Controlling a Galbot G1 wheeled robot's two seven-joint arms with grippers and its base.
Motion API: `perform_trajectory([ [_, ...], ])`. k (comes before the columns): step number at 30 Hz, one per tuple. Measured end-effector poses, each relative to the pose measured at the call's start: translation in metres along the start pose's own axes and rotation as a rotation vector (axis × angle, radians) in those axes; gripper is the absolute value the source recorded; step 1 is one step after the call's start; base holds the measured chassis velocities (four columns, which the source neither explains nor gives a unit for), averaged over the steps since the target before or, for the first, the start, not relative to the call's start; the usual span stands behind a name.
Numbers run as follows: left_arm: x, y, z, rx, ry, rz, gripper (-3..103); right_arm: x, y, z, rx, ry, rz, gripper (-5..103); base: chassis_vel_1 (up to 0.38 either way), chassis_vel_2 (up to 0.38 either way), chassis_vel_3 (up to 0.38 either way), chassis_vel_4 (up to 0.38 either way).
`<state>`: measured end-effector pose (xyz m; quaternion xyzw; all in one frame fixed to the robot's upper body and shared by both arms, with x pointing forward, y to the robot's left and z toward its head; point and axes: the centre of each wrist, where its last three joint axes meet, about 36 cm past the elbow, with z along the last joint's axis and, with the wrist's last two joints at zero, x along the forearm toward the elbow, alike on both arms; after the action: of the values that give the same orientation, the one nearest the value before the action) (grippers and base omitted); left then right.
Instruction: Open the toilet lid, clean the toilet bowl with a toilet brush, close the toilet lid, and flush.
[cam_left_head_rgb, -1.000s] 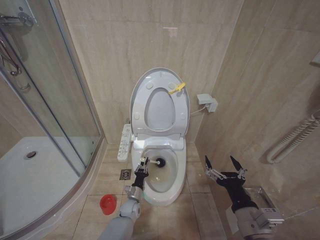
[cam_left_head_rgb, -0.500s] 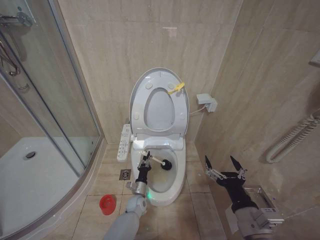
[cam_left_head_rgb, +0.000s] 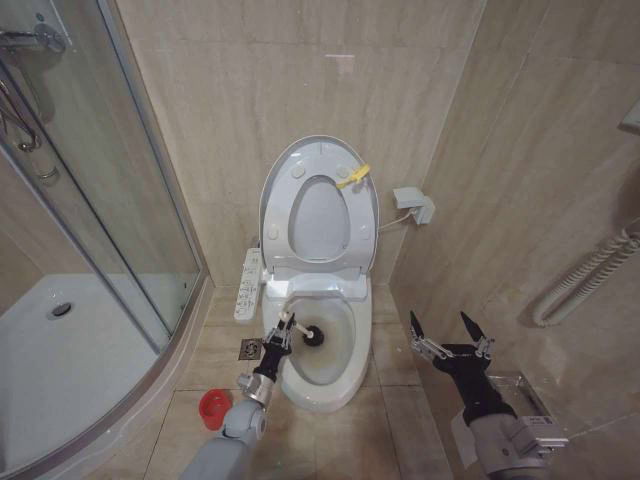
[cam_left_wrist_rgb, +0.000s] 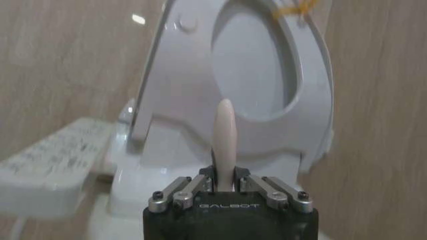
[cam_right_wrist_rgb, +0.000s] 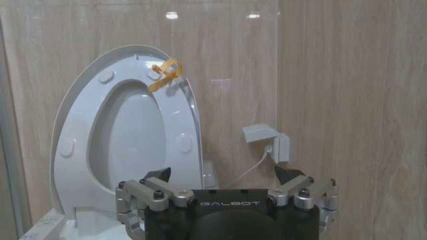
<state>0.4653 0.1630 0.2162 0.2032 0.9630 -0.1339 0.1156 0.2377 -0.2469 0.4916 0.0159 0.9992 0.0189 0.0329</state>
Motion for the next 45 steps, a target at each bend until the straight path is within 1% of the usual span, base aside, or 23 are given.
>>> perform_trajectory([
  [3, -0.009, -0.008, -0.017, 0.039, -0.051, 0.011, 19, 0.000, 0.000, 0.000, 0.000, 0.000, 0.000, 100, 0.000, 0.000, 0.000, 0.000],
  [4, -0.009, -0.008, -0.017, 0.039, -0.051, 0.011, 19, 0.000, 0.000, 0.000, 0.000, 0.000, 0.000, 100, 0.000, 0.000, 0.000, 0.000],
  [7, -0.012, -0.009, -0.032, 0.043, -0.087, 0.032, 19, 0.000, 0.000, 0.000, 0.000, 0.000, 0.000, 100, 0.000, 0.000, 0.000, 0.000],
  [8, -0.012, -0.009, -0.032, 0.043, -0.087, 0.032, 19, 0.000, 0.000, 0.000, 0.000, 0.000, 0.000, 100, 0.000, 0.000, 0.000, 0.000],
  [12, -0.006, -0.004, -0.048, 0.024, -0.109, 0.071, 19, 0.000, 0.000, 0.000, 0.000, 0.000, 0.000, 100, 0.000, 0.000, 0.000, 0.000],
  [13, -0.006, -0.004, -0.048, 0.024, -0.109, 0.071, 19, 0.000, 0.000, 0.000, 0.000, 0.000, 0.000, 100, 0.000, 0.000, 0.000, 0.000],
  [16, 0.001, 0.002, -0.059, -0.007, -0.113, 0.119, 19, 0.000, 0.000, 0.000, 0.000, 0.000, 0.000, 100, 0.000, 0.000, 0.000, 0.000],
  [17, 0.001, 0.002, -0.059, -0.007, -0.113, 0.119, 19, 0.000, 0.000, 0.000, 0.000, 0.000, 0.000, 100, 0.000, 0.000, 0.000, 0.000],
  [19, 0.004, 0.007, -0.067, -0.023, -0.119, 0.152, 19, 0.000, 0.000, 0.000, 0.000, 0.000, 0.000, 100, 0.000, 0.000, 0.000, 0.000],
  [20, 0.004, 0.007, -0.067, -0.023, -0.119, 0.152, 19, 0.000, 0.000, 0.000, 0.000, 0.000, 0.000, 100, 0.000, 0.000, 0.000, 0.000],
  [23, 0.006, 0.007, -0.085, -0.036, -0.135, 0.200, 19, 0.000, 0.000, 0.000, 0.000, 0.000, 0.000, 100, 0.000, 0.000, 0.000, 0.000],
  [24, 0.006, 0.007, -0.085, -0.036, -0.135, 0.200, 19, 0.000, 0.000, 0.000, 0.000, 0.000, 0.000, 100, 0.000, 0.000, 0.000, 0.000],
  [27, 0.014, 0.008, -0.107, -0.047, -0.150, 0.228, 19, 0.000, 0.000, 0.000, 0.000, 0.000, 0.000, 100, 0.000, 0.000, 0.000, 0.000],
  [28, 0.014, 0.008, -0.107, -0.047, -0.150, 0.228, 19, 0.000, 0.000, 0.000, 0.000, 0.000, 0.000, 100, 0.000, 0.000, 0.000, 0.000],
  [32, 0.032, 0.013, -0.133, -0.066, -0.157, 0.249, 19, 0.000, 0.000, 0.000, 0.000, 0.000, 0.000, 100, 0.000, 0.000, 0.000, 0.000],
  [33, 0.032, 0.013, -0.133, -0.066, -0.157, 0.249, 19, 0.000, 0.000, 0.000, 0.000, 0.000, 0.000, 100, 0.000, 0.000, 0.000, 0.000],
  [36, 0.051, 0.014, -0.160, -0.089, -0.173, 0.272, 19, 0.000, 0.000, 0.000, 0.000, 0.000, 0.000, 100, 0.000, 0.000, 0.000, 0.000],
  [37, 0.059, 0.015, -0.174, -0.101, -0.183, 0.279, 19, 0.000, 0.000, 0.000, 0.000, 0.000, 0.000, 100, 0.000, 0.000, 0.000, 0.000],
  [38, 0.059, 0.015, -0.174, -0.101, -0.183, 0.279, 19, 0.000, 0.000, 0.000, 0.000, 0.000, 0.000, 100, 0.000, 0.000, 0.000, 0.000],
  [41, 0.078, 0.020, -0.216, -0.148, -0.225, 0.308, 19, 0.000, 0.000, 0.000, 0.000, 0.000, 0.000, 100, 0.000, 0.000, 0.000, 0.000],
  [42, 0.078, 0.020, -0.216, -0.148, -0.225, 0.308, 19, 0.000, 0.000, 0.000, 0.000, 0.000, 0.000, 100, 0.000, 0.000, 0.000, 0.000],
  [44, 0.095, 0.021, -0.243, -0.182, -0.240, 0.310, 19, 0.000, 0.000, 0.000, 0.000, 0.000, 0.000, 100, 0.000, 0.000, 0.000, 0.000],
  [45, 0.102, 0.021, -0.251, -0.193, -0.244, 0.303, 19, 0.000, 0.000, 0.000, 0.000, 0.000, 0.000, 100, 0.000, 0.000, 0.000, 0.000],
])
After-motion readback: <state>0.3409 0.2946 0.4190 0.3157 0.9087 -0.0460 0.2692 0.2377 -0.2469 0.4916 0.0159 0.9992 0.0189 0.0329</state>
